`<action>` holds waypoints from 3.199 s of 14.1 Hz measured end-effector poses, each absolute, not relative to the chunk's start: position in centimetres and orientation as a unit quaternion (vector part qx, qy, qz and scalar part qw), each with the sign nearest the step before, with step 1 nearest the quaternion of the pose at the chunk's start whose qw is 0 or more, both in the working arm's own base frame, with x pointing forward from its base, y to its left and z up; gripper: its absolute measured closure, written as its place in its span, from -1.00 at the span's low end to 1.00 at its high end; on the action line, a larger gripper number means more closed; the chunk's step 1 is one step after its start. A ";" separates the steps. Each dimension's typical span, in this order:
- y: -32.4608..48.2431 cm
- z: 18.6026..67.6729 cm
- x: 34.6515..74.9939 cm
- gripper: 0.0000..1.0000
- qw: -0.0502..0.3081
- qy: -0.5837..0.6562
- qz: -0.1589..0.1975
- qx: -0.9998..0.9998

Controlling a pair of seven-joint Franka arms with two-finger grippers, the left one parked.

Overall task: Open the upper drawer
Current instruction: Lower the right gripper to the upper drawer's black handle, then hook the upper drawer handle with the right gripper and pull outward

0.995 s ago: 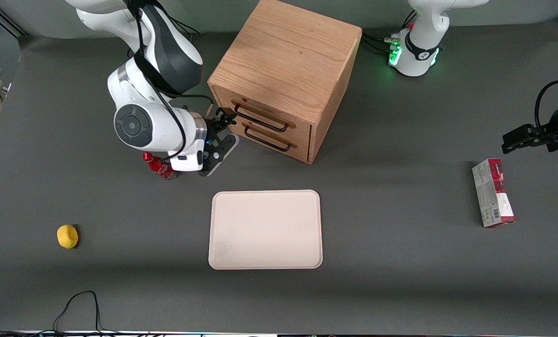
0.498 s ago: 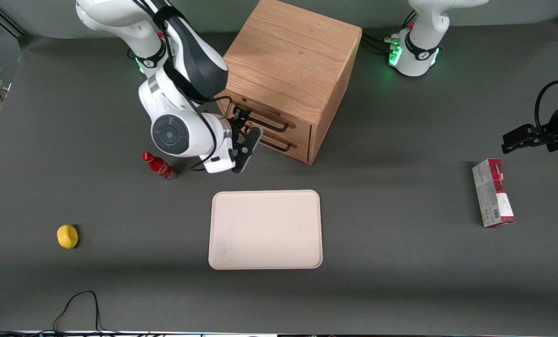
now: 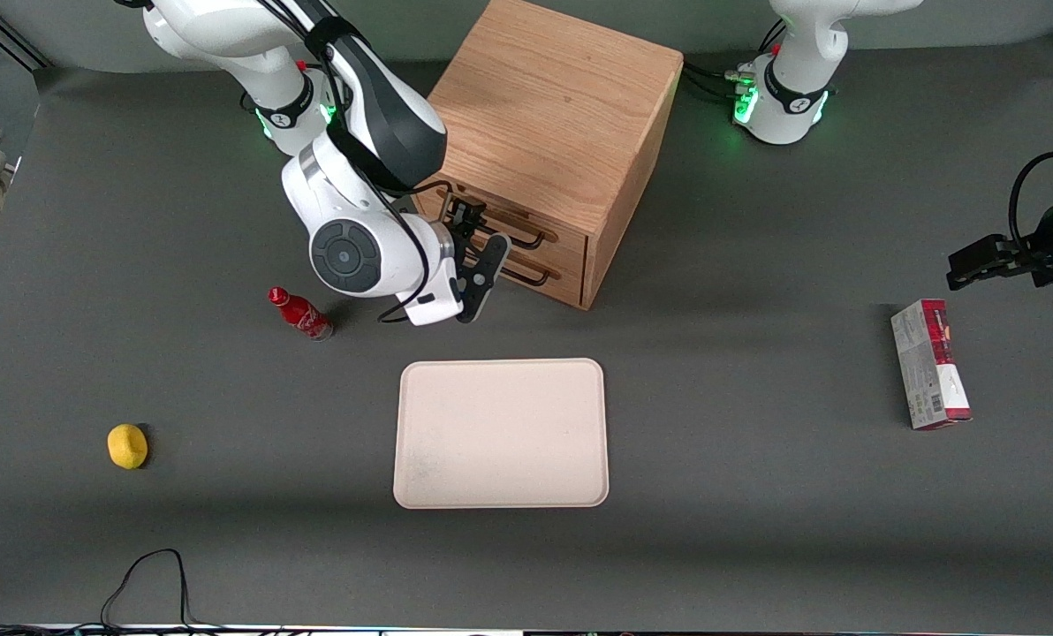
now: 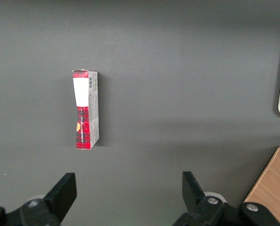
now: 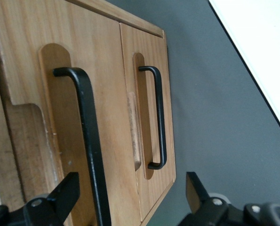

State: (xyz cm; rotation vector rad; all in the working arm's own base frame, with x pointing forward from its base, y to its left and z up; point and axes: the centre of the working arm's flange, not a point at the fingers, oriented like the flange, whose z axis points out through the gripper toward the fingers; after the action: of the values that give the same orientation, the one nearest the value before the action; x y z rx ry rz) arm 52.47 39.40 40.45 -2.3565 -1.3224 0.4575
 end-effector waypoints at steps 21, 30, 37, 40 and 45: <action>40.6 37.6 52.1 -1.00 0.208 -0.513 0.171 -0.815; 40.7 36.8 52.3 -1.00 0.208 -0.513 0.169 -0.816; 40.0 36.7 53.2 -1.00 0.208 -0.514 0.157 -0.817; 39.1 35.9 54.4 -1.00 0.207 -0.509 0.150 -0.822; 37.4 36.3 57.2 -1.00 0.211 -0.497 0.131 -0.831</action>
State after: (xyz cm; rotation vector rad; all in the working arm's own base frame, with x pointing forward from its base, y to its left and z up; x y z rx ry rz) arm 57.24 37.40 36.29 -2.3108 -1.3820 0.3631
